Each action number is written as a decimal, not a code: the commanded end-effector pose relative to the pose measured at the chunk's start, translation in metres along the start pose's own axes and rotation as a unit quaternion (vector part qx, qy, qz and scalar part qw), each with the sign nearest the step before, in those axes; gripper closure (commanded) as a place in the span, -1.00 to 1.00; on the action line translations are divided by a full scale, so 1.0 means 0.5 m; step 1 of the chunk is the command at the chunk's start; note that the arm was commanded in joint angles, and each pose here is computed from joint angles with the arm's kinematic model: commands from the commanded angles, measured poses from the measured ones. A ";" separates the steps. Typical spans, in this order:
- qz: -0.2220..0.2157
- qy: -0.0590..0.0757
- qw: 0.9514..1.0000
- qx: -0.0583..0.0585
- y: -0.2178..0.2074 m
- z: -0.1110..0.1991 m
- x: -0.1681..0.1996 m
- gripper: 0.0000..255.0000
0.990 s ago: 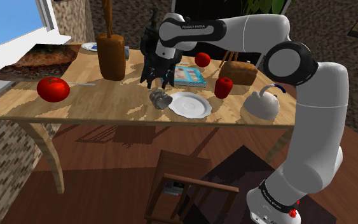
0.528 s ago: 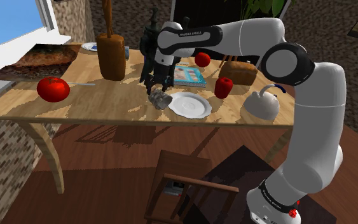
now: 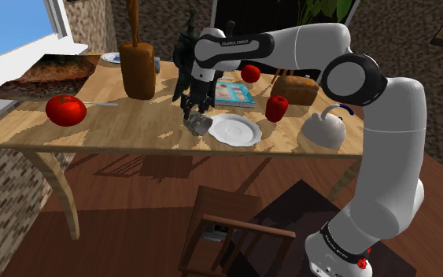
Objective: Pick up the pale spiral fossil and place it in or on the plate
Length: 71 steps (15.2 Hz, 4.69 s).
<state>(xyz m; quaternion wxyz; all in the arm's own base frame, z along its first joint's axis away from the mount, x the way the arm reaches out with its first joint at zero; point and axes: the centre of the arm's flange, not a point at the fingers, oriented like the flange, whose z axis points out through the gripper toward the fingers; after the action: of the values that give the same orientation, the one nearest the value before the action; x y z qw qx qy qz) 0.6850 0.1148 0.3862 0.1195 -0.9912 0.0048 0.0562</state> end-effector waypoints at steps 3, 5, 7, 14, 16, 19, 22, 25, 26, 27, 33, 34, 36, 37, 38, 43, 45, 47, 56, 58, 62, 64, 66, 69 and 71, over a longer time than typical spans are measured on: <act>0.002 -0.004 1.000 -0.001 0.008 0.014 0.000 1.00; 0.002 -0.004 1.000 -0.001 0.013 0.009 -0.001 1.00; 0.002 -0.004 1.000 -0.001 0.008 -0.012 -0.003 1.00; 0.002 -0.004 1.000 -0.001 -0.009 -0.083 -0.012 1.00; 0.002 -0.004 1.000 -0.001 -0.014 -0.104 -0.014 1.00; 0.002 -0.004 1.000 -0.001 -0.022 -0.134 -0.018 1.00; 0.002 -0.004 1.000 -0.001 -0.029 -0.165 -0.021 1.00; 0.002 -0.004 1.000 -0.001 0.013 -0.173 -0.052 1.00; 0.002 -0.004 1.000 -0.001 0.034 -0.177 -0.067 1.00; 0.002 -0.004 1.000 -0.001 0.055 -0.180 -0.082 1.00; 0.002 -0.004 1.000 -0.001 0.183 -0.202 -0.173 1.00; 0.002 -0.004 1.000 -0.001 0.204 -0.206 -0.189 1.00; 0.002 -0.004 1.000 -0.001 0.252 -0.214 -0.222 1.00; 0.002 -0.004 1.000 -0.001 0.254 -0.204 -0.221 1.00; 0.002 -0.004 1.000 -0.001 0.257 -0.194 -0.220 1.00; 0.002 -0.004 1.000 -0.001 0.269 -0.143 -0.214 1.00; 0.002 -0.004 1.000 -0.001 0.274 -0.122 -0.212 1.00; 0.002 -0.004 1.000 -0.001 0.279 -0.102 -0.209 1.00; 0.002 -0.004 1.000 -0.001 0.285 -0.076 -0.206 1.00; 0.002 -0.004 1.000 -0.001 0.286 -0.074 -0.205 -1.00; 0.002 -0.004 1.000 -0.001 0.293 -0.075 -0.205 -1.00; 0.002 -0.004 1.000 -0.001 0.285 -0.102 -0.206 -1.00; 0.002 -0.004 1.000 -0.001 0.285 -0.155 -0.206 -1.00; 0.002 -0.004 1.000 -0.001 0.285 -0.176 -0.206 -1.00; 0.002 -0.004 1.000 -0.001 0.285 -0.176 -0.205 -1.00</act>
<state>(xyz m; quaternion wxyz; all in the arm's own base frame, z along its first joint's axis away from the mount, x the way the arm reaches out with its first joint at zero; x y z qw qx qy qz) 0.5891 -0.0445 0.4479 0.1187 -0.9911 0.0066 0.0603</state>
